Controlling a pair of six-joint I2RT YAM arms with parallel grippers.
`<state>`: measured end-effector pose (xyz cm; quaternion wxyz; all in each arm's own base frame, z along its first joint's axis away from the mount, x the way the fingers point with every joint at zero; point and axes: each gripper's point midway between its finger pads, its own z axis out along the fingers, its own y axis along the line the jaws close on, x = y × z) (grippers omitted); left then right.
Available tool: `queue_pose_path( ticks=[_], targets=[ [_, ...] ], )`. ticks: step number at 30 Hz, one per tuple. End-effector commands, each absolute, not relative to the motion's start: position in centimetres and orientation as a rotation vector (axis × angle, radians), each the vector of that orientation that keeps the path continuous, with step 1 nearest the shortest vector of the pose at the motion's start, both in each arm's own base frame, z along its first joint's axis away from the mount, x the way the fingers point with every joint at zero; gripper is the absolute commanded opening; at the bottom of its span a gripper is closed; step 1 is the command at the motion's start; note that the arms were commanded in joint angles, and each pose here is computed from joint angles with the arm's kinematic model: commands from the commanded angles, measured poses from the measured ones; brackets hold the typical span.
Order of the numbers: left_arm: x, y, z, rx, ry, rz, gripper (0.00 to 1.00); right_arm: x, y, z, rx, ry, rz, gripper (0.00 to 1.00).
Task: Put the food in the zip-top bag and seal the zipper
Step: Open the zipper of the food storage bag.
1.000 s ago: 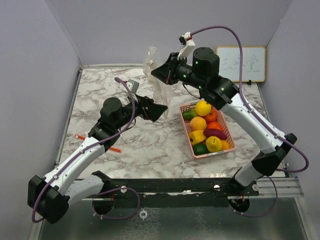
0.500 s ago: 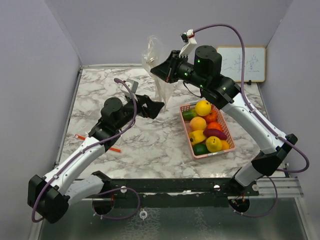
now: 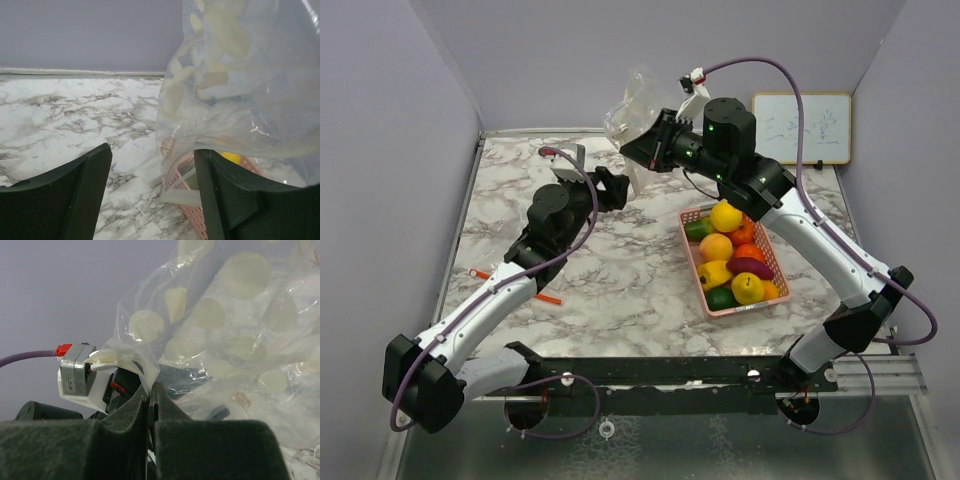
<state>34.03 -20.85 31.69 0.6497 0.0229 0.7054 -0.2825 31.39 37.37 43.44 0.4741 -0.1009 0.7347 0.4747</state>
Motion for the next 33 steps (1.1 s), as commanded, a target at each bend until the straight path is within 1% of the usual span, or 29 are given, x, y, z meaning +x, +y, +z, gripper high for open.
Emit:
queue_pose_path(
  ticks=[1,3,5,7,8,10,12,13,14,15,19,24,25,26,27,28,30,31,33],
  targets=[
    [35.3,-20.3,35.1,-0.02,1.489,-0.617,0.77,30.7,37.2,43.4,-0.2,1.811,1.209,0.02],
    [35.4,-21.0,35.3,-0.012,1.481,-0.653,0.84,30.8,37.3,43.2,-0.189,1.819,1.216,0.02],
    [35.3,-21.6,35.6,0.0,1.463,-0.695,0.87,30.9,37.2,43.1,-0.176,1.827,1.21,0.02],
    [35.0,-22.2,36.0,0.013,1.447,-0.73,0.87,31.1,37.0,43.0,-0.16,1.827,1.195,0.02],
    [34.9,-22.3,35.9,0.022,1.444,-0.739,0.84,31.2,36.8,43.1,-0.149,1.826,1.187,0.02],
    [34.6,-22.4,35.8,0.033,1.445,-0.746,0.73,31.5,36.4,43.2,-0.127,1.822,1.168,0.02],
    [34.3,-22.2,35.7,0.039,1.44,-0.748,0.55,31.6,36.2,43.3,-0.111,1.818,1.161,0.02],
    [34.1,-22.3,35.7,0.047,1.434,-0.753,0.38,31.6,36.2,43.2,-0.103,1.822,1.16,0.02],
    [33.9,-22.3,35.8,0.056,1.428,-0.757,0.15,31.7,36.0,43.2,-0.089,1.826,1.153,0.02],
    [33.7,-22.3,35.9,0.059,1.422,-0.762,0.0,31.8,35.8,42.9,-0.067,1.837,1.141,0.02],
    [32.3,-21.8,36.6,0.073,1.395,-0.78,0.0,33.0,34.0,42.1,0.033,1.868,1.024,0.02],
    [31.2,-19.3,35.6,0.019,1.458,-0.704,0.0,34.0,32.5,41.1,0.056,1.889,0.897,0.03],
    [30.9,-19.1,35.4,0.018,1.467,-0.697,0.0,34.1,32.4,40.8,0.051,1.896,0.878,0.1],
    [30.6,-18.8,35.3,0.012,1.478,-0.694,0.0,34.2,32.4,40.6,0.038,1.904,0.859,0.23],
    [30.3,-18.6,35.2,0.005,1.488,-0.696,0.0,34.2,32.4,40.4,0.013,1.907,0.849,0.41],
    [30.2,-18.4,35.0,-0.01,1.508,-0.692,0.0,34.0,32.6,40.4,-0.026,1.903,0.844,0.63],
    [30.1,-17.9,34.3,-0.049,1.546,-0.678,0.0,33.5,33.0,40.8,-0.116,1.874,0.861,0.95],
    [30.2,-17.7,33.9,-0.064,1.565,-0.67,0.0,33.2,33.2,41.3,-0.163,1.852,0.877,1.0],
    [30.3,-17.3,33.0,-0.103,1.597,-0.654,0.0,32.5,33.5,41.9,-0.218,1.824,0.902,1.0]
  ],
)
